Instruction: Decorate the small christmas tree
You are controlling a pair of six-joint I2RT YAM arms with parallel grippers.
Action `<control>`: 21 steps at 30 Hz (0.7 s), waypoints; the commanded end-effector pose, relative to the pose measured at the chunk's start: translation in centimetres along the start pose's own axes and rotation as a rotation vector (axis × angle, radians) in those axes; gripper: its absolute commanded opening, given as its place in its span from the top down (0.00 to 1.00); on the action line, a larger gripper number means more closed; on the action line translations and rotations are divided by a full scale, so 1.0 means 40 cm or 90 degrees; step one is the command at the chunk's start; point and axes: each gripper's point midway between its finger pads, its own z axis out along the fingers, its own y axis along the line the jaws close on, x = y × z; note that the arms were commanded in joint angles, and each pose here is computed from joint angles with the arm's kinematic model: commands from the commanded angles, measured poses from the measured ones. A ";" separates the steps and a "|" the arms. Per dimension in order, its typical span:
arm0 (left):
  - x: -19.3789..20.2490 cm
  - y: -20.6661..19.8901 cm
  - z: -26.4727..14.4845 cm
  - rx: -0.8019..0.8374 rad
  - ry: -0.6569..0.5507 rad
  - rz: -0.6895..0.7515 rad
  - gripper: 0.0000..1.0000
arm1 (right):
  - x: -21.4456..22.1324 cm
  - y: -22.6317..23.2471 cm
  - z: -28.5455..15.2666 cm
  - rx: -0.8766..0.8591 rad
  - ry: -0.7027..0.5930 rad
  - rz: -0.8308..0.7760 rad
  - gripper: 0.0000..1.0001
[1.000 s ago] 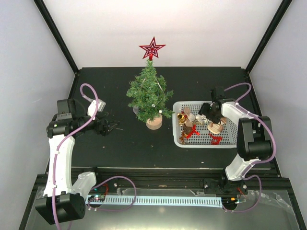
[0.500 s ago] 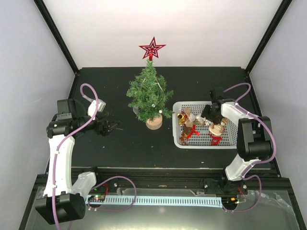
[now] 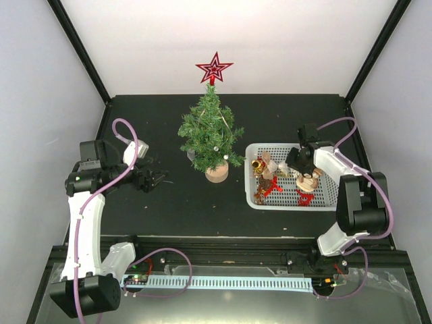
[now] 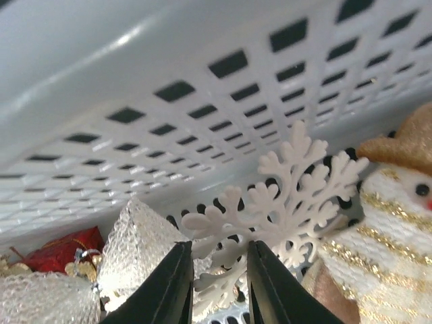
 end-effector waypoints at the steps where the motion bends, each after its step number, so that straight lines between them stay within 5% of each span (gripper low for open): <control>1: -0.015 -0.011 -0.010 0.002 -0.021 0.023 0.01 | 0.021 -0.025 -0.028 0.018 0.000 -0.007 0.77; 15: -0.034 -0.027 -0.020 0.004 -0.047 0.032 0.01 | 0.058 -0.052 -0.073 0.024 0.002 -0.009 0.99; 21: -0.035 -0.032 -0.024 0.004 -0.050 0.038 0.01 | 0.068 -0.063 -0.075 0.032 0.004 -0.006 0.99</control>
